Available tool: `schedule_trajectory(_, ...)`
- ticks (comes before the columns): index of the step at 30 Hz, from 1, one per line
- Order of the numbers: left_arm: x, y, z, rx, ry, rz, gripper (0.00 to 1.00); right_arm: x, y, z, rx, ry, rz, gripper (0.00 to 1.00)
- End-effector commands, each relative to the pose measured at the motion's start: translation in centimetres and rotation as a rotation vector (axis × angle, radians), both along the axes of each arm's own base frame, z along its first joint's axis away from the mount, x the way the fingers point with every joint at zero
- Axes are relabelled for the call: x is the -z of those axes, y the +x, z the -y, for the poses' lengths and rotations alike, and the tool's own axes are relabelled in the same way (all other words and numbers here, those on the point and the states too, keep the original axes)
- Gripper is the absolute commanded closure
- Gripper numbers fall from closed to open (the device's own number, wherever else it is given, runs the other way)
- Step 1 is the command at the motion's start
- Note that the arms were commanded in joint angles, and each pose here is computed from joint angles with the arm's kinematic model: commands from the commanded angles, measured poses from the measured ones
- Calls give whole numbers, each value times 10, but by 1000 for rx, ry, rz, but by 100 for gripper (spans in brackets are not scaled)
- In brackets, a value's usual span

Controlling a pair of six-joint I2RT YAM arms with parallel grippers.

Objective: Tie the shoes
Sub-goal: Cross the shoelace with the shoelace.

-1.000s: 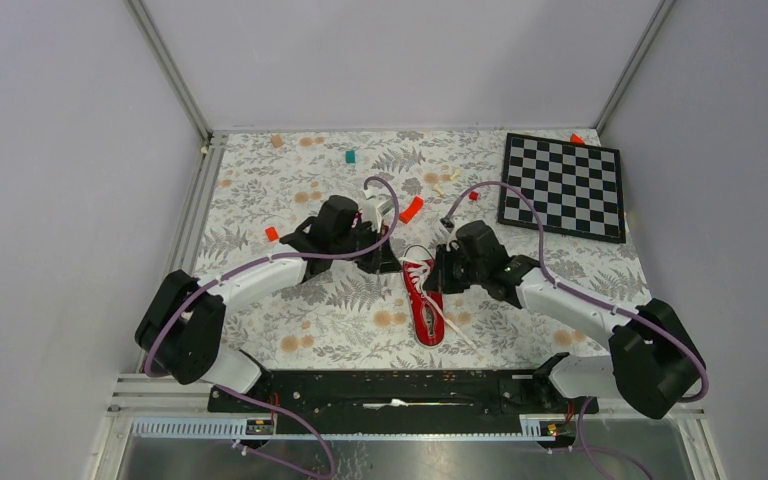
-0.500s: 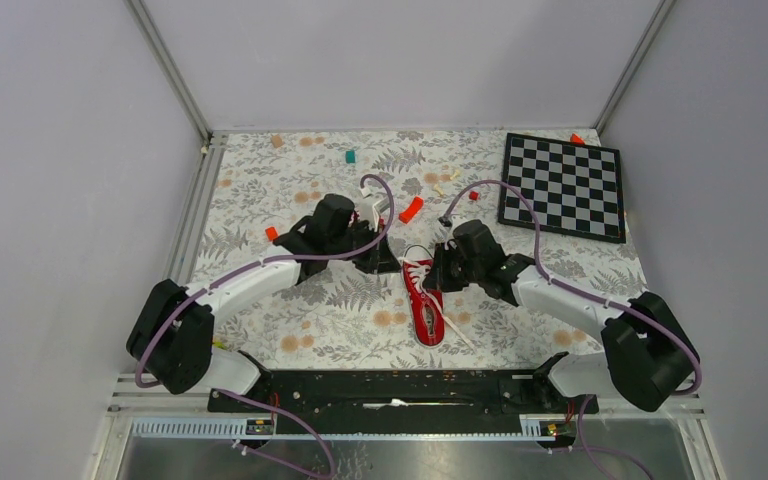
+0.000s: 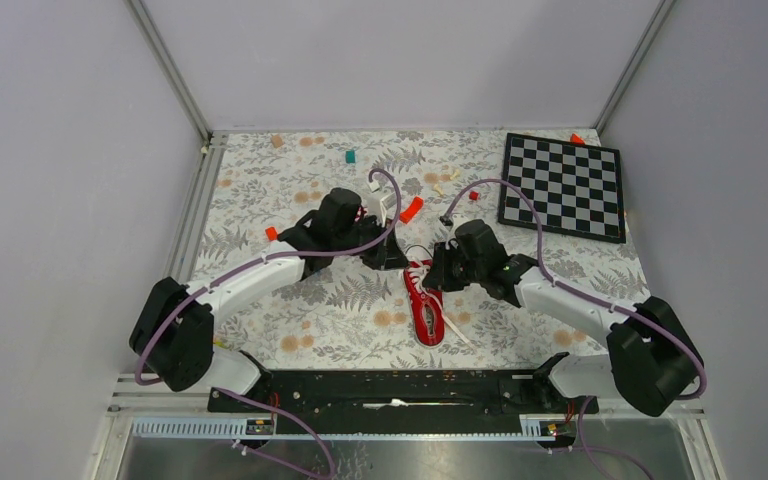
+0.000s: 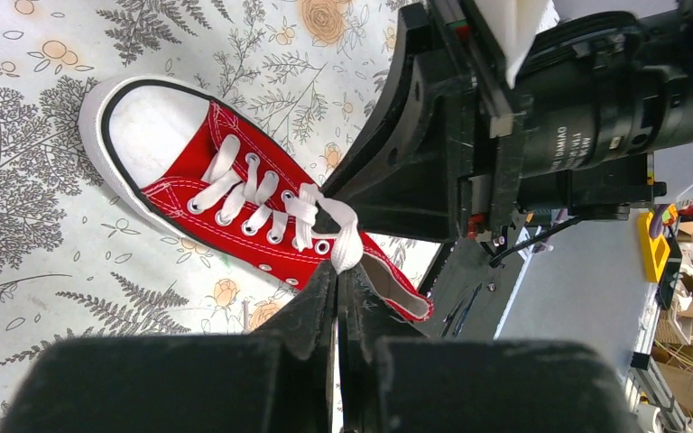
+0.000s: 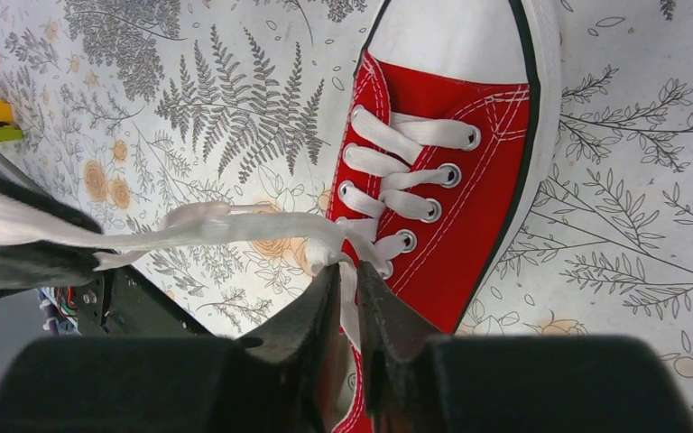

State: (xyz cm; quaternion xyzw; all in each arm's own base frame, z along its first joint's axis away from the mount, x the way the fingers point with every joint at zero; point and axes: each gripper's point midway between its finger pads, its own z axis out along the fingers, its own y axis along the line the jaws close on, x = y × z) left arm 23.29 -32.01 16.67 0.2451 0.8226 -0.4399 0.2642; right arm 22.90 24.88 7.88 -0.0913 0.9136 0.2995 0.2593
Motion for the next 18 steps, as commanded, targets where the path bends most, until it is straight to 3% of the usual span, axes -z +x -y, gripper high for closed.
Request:
schedule_trajectory(1, -19, 6, 10, 13, -38, 34, 100, -21, 2, 0, -24, 20, 57, 76)
schedule_trajectory(7, -18, 5, 10, 17, -35, 26, 100, -28, -1, 3, -28, 21, 68, 67)
schedule_trajectory(11, -19, 3, 8, 20, -32, 36, 100, -23, 1, 12, -44, -40, 104, 54)
schedule_trajectory(18, -17, -3, 4, 36, -23, 44, 100, -12, 1, 11, -145, -72, 118, 53)
